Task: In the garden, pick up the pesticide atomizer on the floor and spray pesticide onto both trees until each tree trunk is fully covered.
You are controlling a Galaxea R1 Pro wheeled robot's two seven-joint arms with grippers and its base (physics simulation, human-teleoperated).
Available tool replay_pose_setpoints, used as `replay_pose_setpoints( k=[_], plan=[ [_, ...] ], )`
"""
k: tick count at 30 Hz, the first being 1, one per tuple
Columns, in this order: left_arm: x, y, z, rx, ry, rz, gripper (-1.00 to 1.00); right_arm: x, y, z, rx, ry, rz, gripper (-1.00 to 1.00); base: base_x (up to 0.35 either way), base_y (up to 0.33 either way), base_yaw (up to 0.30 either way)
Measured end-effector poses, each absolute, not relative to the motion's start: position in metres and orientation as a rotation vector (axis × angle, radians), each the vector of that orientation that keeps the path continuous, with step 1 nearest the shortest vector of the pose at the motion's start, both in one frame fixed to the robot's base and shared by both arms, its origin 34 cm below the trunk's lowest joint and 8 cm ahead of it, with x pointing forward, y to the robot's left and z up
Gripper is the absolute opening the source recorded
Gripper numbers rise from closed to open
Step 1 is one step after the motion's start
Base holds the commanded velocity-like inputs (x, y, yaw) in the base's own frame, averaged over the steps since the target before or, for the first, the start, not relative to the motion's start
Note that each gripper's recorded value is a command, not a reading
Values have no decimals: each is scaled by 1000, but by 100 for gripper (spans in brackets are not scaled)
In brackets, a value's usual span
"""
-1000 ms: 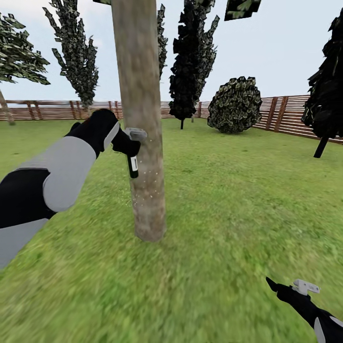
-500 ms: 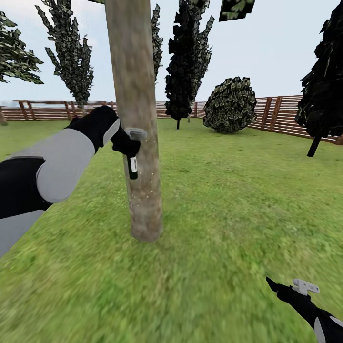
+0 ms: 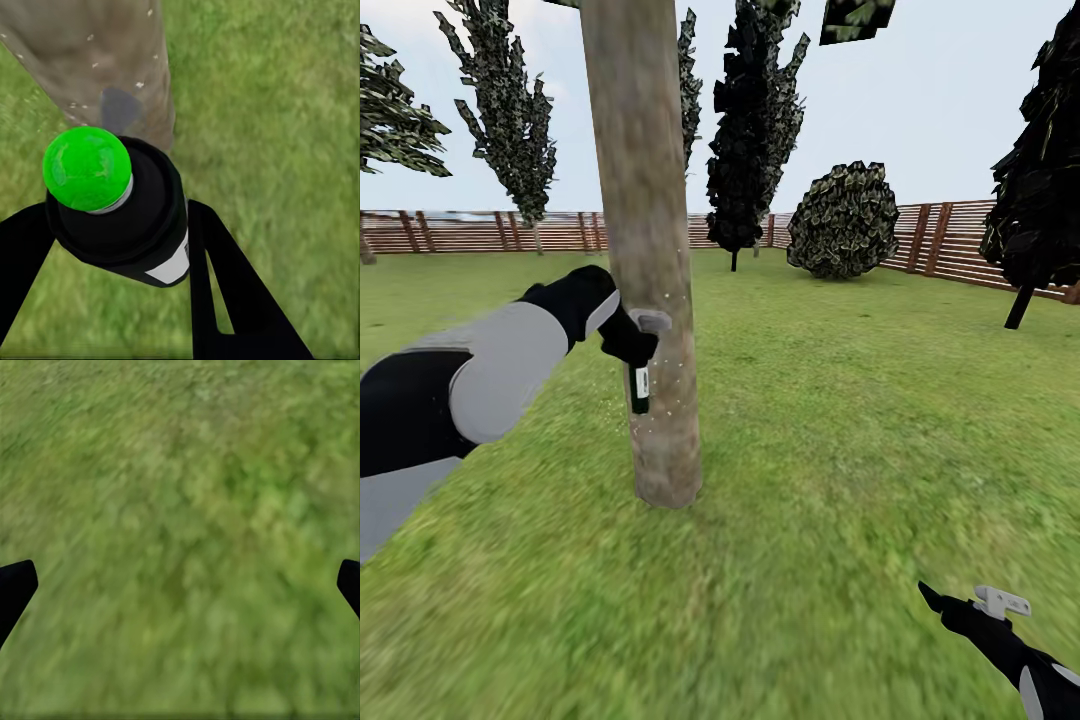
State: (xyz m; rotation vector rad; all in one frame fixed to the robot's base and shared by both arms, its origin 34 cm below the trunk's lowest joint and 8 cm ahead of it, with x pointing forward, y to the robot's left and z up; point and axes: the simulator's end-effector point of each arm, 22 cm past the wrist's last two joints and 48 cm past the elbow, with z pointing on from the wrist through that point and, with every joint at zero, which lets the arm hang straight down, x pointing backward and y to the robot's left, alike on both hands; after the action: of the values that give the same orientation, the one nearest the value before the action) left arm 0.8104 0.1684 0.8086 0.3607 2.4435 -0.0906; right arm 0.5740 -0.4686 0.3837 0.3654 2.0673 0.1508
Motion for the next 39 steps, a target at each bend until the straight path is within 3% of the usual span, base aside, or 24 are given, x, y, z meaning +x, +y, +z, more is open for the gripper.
replay_pose_setpoints(
  k=[12,25,39],
  plan=[
    [801,168,713,388,2508,-111,-100,574,-469,384,365,2067,151,100,0,0,0],
    [834,189,828,301,2268,-65,-100,574,-468,384,365,2067,151,100,0,0,0],
    [823,185,792,320,2371,-69,-100,574,-468,384,365,2068,151,100,0,0,0]
  ],
)
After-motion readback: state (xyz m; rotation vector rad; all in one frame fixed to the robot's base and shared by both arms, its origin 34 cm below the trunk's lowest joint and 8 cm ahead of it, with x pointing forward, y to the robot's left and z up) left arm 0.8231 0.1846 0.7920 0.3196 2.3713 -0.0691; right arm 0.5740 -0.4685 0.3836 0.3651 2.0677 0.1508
